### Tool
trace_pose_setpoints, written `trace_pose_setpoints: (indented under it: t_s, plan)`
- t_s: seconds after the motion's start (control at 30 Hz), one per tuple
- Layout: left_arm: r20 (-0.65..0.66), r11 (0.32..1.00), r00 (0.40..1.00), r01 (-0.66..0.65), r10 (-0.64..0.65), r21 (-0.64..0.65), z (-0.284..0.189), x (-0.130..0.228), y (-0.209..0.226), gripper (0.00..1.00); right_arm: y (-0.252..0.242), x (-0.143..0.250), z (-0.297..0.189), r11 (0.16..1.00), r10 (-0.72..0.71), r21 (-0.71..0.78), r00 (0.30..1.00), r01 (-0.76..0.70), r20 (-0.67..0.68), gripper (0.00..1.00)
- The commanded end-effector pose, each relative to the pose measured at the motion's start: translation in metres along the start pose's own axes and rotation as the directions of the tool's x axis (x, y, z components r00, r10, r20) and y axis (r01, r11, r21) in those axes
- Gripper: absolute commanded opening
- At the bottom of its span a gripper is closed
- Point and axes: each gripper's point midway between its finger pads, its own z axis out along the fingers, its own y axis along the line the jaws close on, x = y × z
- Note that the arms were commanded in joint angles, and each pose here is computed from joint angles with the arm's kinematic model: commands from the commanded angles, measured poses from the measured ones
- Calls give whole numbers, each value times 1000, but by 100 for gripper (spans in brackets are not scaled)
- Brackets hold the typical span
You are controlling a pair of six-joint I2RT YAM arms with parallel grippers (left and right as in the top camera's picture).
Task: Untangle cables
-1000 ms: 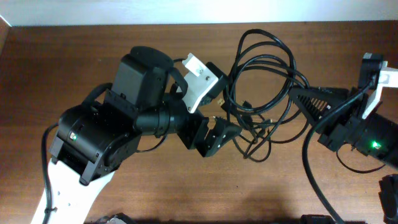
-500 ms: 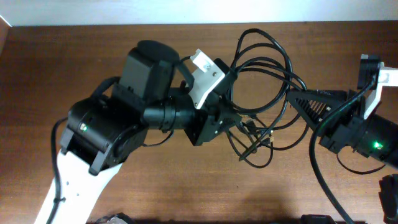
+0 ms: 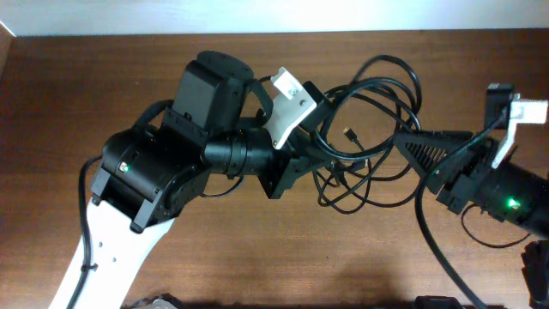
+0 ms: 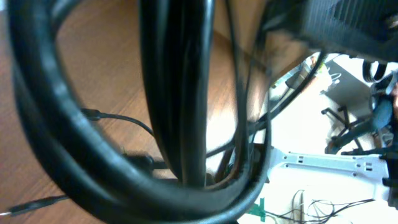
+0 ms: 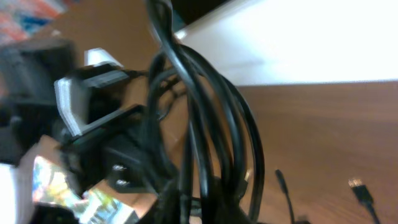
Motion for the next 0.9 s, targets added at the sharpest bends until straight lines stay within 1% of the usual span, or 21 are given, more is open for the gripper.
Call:
trace_pose_setpoints:
  t_s: [0.0,0.07,0.13,0.23,0.33,0.4,0.47,0.57,0.63,0.77,0.8,0.87]
  plan:
    - [15,994,995,-100,100,-35,-7,-3,1,0,-36,4,-6,978,-48,203,999,44,12,40]
    - [-4,992,994,-107,107,-72,-8,0,8,0,-50,14,-9,961,-53,271,998,57,-23,49]
    - [-27,986,989,-149,148,-73,-8,6,9,0,-56,26,-12,949,-88,296,993,108,-80,57]
    - [-67,971,972,-229,225,-63,-8,15,9,0,-62,47,-16,932,-156,297,970,208,-188,63]
    - [-96,963,964,-258,250,-82,-9,20,13,0,-71,57,-21,915,-155,332,960,229,-233,63]
    - [-136,958,962,-256,238,-132,-11,27,22,0,-76,58,-23,904,-151,359,959,233,-240,64]
    - [-205,940,945,-291,254,-177,-15,39,33,0,-76,57,-23,903,-154,359,958,235,-241,63]
    - [-283,919,917,-342,280,-198,-20,53,41,0,-75,57,-22,905,-155,354,958,236,-240,63]
    - [-316,911,899,-370,303,-180,-21,60,41,0,-72,58,-21,911,-156,341,958,233,-240,64]
    - [-325,905,889,-390,322,-170,-22,62,41,0,-53,62,-15,936,-225,212,941,281,-253,63]
    - [-325,905,889,-390,323,-169,-22,62,41,0,-51,62,-15,936,-237,199,937,291,-255,63]
    - [-339,892,865,-433,370,-133,-22,65,37,0,-51,64,-15,930,-264,185,928,317,-263,63]
